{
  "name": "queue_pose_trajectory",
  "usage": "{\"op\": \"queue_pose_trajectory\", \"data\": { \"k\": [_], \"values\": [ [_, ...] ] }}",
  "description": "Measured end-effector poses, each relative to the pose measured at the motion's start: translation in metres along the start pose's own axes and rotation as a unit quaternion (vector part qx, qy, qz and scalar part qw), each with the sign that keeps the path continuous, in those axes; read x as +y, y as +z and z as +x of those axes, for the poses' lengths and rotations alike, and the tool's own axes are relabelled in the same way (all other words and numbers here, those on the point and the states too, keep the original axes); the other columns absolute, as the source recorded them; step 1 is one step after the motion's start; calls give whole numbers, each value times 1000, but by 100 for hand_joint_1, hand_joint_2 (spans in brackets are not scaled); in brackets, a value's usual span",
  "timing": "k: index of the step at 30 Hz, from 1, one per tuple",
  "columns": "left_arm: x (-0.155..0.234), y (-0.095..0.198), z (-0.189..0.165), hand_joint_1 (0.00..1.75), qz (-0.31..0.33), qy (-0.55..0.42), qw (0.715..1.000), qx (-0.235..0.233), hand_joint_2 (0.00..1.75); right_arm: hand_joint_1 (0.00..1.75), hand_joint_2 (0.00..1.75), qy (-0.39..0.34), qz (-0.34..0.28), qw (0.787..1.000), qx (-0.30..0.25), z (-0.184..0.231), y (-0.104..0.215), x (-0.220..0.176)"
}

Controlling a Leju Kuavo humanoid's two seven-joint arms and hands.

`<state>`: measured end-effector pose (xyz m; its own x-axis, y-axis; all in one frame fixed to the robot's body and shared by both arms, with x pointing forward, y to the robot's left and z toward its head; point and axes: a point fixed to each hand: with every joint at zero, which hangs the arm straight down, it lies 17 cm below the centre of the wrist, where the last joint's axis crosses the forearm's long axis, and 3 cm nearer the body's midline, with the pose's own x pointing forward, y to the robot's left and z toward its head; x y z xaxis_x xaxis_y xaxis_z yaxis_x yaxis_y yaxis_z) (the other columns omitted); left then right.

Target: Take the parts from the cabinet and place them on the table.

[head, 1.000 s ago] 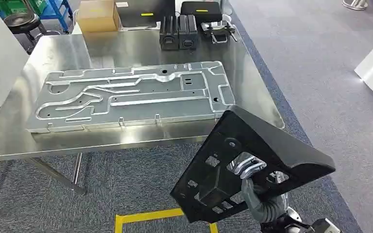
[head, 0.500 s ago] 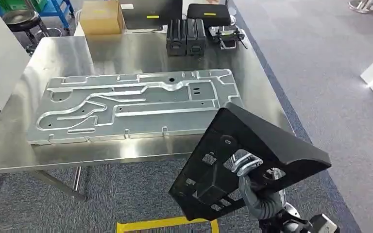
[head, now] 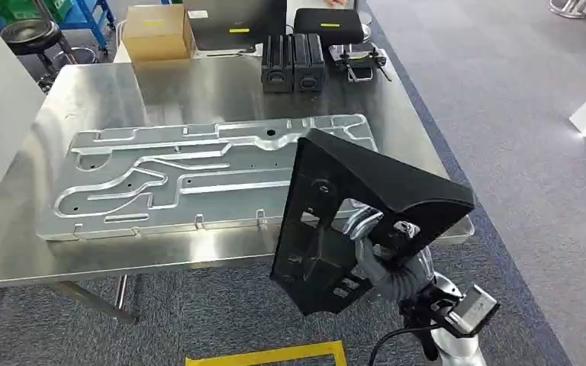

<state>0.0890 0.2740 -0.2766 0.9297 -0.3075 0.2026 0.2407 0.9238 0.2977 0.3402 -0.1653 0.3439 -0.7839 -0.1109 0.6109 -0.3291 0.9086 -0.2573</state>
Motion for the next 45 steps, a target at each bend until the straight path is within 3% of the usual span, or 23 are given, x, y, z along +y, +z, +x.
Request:
{"op": "queue_pose_trajectory", "data": {
  "k": [2,4,7,9,12,16,20,26,34,35,40,41,45],
  "values": [
    [3,-1,7,0,4,-5,1000,-21,175,175,175,42,21,999,3,-14,-44,-17],
    [7,-1,20,0,11,-14,999,-44,175,175,175,109,31,994,-1,-20,-111,-48],
    [10,-2,29,0,18,-22,998,-60,175,175,175,250,30,968,16,-29,-210,-86],
    [9,-1,31,0,16,-31,997,-67,175,175,175,416,51,907,39,-43,-266,-96],
    [5,-1,36,0,6,-42,996,-73,175,175,175,560,112,819,60,-77,-297,-91],
    [0,0,39,0,-2,-48,996,-74,175,175,175,648,211,726,91,-162,-264,-55],
    [2,0,39,0,0,-46,996,-72,175,175,175,671,283,677,111,-219,-219,-8],
    [4,-1,35,0,2,-45,996,-72,175,175,175,655,354,652,145,-271,-149,40],
    [3,-1,30,0,0,-51,996,-70,175,175,175,647,368,647,168,-285,-129,37],
    [4,-1,31,0,1,-51,996,-70,175,0,0,647,368,646,170,-285,-129,35],
    [5,-1,32,0,1,-59,995,-75,175,0,0,641,378,642,185,-293,-115,32],
    [7,-1,32,0,5,-61,995,-77,0,0,0,641,379,641,188,-294,-113,31],
    [5,-1,31,0,4,-53,996,-67,0,0,0,640,381,639,192,-295,-113,28]
  ]
}}
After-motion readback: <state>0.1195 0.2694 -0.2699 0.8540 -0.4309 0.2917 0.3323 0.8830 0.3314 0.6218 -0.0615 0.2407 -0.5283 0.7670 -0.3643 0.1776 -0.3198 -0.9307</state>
